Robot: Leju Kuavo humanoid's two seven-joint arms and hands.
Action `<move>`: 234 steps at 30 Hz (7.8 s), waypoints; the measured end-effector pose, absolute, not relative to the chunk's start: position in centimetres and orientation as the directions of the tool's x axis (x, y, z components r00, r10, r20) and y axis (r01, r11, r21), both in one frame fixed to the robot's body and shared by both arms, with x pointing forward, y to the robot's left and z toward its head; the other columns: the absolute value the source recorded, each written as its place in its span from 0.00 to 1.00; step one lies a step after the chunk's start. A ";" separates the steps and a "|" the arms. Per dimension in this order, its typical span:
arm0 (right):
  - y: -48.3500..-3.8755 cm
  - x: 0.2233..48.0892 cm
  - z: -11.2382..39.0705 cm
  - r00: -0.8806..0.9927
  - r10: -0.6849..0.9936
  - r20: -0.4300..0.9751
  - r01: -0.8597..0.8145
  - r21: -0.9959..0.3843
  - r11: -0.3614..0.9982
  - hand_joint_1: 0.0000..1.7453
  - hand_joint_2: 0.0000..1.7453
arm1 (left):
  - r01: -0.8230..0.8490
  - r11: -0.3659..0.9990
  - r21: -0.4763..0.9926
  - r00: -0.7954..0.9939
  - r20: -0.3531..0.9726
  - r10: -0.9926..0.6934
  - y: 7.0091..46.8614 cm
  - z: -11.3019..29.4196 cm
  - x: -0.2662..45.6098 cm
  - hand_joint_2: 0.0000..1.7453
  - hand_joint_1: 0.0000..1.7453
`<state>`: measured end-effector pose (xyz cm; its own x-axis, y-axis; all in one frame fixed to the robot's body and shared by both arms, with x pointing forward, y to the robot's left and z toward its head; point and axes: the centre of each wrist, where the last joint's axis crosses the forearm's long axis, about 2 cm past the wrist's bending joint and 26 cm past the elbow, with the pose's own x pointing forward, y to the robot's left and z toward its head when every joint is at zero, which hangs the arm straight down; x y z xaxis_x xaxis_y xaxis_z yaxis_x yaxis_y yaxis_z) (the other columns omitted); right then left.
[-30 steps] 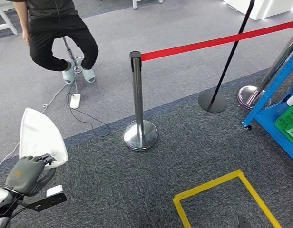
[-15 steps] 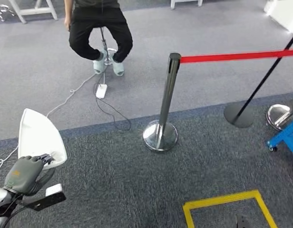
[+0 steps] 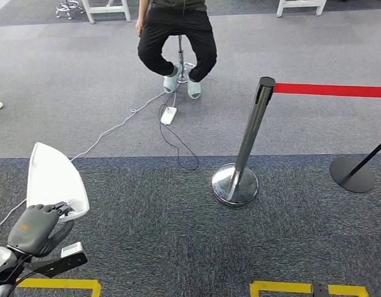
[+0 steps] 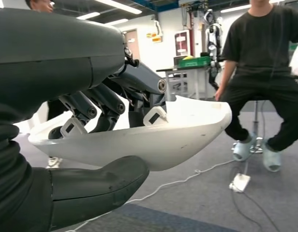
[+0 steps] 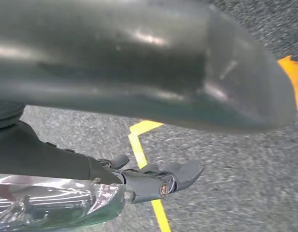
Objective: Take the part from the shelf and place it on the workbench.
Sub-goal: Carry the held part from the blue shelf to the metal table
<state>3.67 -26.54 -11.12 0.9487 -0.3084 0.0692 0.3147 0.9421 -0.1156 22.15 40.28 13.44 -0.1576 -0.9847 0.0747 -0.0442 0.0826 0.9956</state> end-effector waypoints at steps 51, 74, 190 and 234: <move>-26.6 3.4 -11.2 0.954 -0.290 0.071 0.297 -0.128 0.946 0.00 0.00 | -0.048 0.095 0.994 -0.165 0.086 -0.983 39.9 13.5 21.6 1.00 1.00; -27.0 3.5 -11.2 0.956 -0.284 0.078 0.293 -0.139 0.946 0.00 0.00 | -0.046 0.095 0.994 -0.163 0.086 -0.983 39.9 13.5 21.6 1.00 1.00; -26.8 3.4 -11.1 0.960 -0.276 0.054 0.281 -0.168 0.945 0.00 0.00 | -0.028 0.079 0.996 -0.152 0.074 -0.986 40.0 13.8 20.2 1.00 1.00; -26.6 3.7 -11.1 0.962 -0.266 0.061 0.272 -0.156 0.949 0.00 0.00 | -0.040 0.080 0.996 -0.140 0.074 -0.987 40.1 14.0 19.3 1.00 1.00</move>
